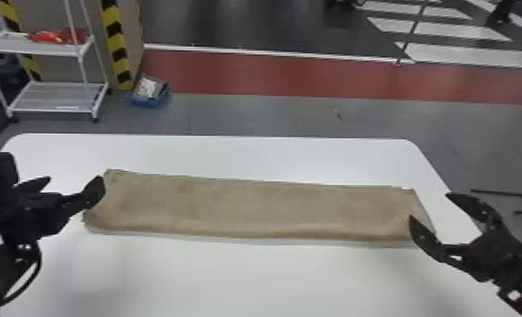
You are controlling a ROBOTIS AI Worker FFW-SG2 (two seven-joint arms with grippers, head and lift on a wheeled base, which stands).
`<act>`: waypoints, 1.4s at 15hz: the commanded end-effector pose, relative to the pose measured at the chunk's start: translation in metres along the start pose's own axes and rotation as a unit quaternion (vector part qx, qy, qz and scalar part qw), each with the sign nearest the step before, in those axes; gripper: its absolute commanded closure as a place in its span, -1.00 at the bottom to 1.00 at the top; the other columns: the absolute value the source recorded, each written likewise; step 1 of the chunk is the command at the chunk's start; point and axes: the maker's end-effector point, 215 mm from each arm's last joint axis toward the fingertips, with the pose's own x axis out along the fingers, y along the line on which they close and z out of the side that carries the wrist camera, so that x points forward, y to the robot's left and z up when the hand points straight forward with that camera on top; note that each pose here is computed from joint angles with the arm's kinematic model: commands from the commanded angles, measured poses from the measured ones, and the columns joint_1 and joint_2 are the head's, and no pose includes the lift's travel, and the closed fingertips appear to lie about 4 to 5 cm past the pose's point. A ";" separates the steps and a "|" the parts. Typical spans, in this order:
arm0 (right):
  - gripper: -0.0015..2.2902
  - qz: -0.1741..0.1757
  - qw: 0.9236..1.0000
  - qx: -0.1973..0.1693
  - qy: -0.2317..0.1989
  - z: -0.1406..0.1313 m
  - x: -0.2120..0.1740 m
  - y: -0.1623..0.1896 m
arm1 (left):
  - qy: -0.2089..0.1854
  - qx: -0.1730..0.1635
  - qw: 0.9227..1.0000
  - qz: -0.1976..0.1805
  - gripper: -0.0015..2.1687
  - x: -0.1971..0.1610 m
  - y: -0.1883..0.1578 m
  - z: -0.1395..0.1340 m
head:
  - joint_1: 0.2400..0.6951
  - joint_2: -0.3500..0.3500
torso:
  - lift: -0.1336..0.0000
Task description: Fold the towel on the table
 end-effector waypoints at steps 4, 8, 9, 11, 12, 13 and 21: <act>-0.95 0.022 0.994 0.103 -0.009 0.040 -0.004 0.090 | -0.146 0.013 0.989 -0.022 -0.97 -0.062 -0.043 0.031 | 1.00 -0.28 | -0.70; -0.95 0.017 0.993 0.112 -0.023 0.075 0.013 0.154 | -0.177 0.014 0.984 -0.020 -0.97 -0.081 -0.069 0.024 | 1.00 -0.20 | -0.70; -0.94 0.015 0.992 0.124 -0.032 0.088 0.014 0.171 | -0.204 0.030 0.978 -0.007 -0.97 -0.092 -0.076 0.030 | 1.00 -0.16 | -0.70; -0.94 0.012 0.989 0.141 -0.042 0.106 0.018 0.202 | -0.222 0.033 0.975 -0.006 -0.97 -0.105 -0.084 0.031 | 1.00 -0.06 | -0.70; -0.94 0.011 0.989 0.142 -0.047 0.114 0.020 0.212 | -0.227 0.038 0.973 -0.009 -0.97 -0.108 -0.087 0.032 | 1.00 -0.03 | -0.70; -0.94 0.007 0.988 0.142 -0.053 0.120 0.021 0.218 | -0.238 0.043 0.970 -0.010 -0.97 -0.114 -0.089 0.036 | 1.00 0.05 | -0.70; -0.94 -0.064 0.983 0.156 -0.074 0.125 0.002 0.184 | -0.226 0.065 0.972 -0.026 -0.97 -0.123 -0.071 0.023 | 1.00 0.11 | -0.70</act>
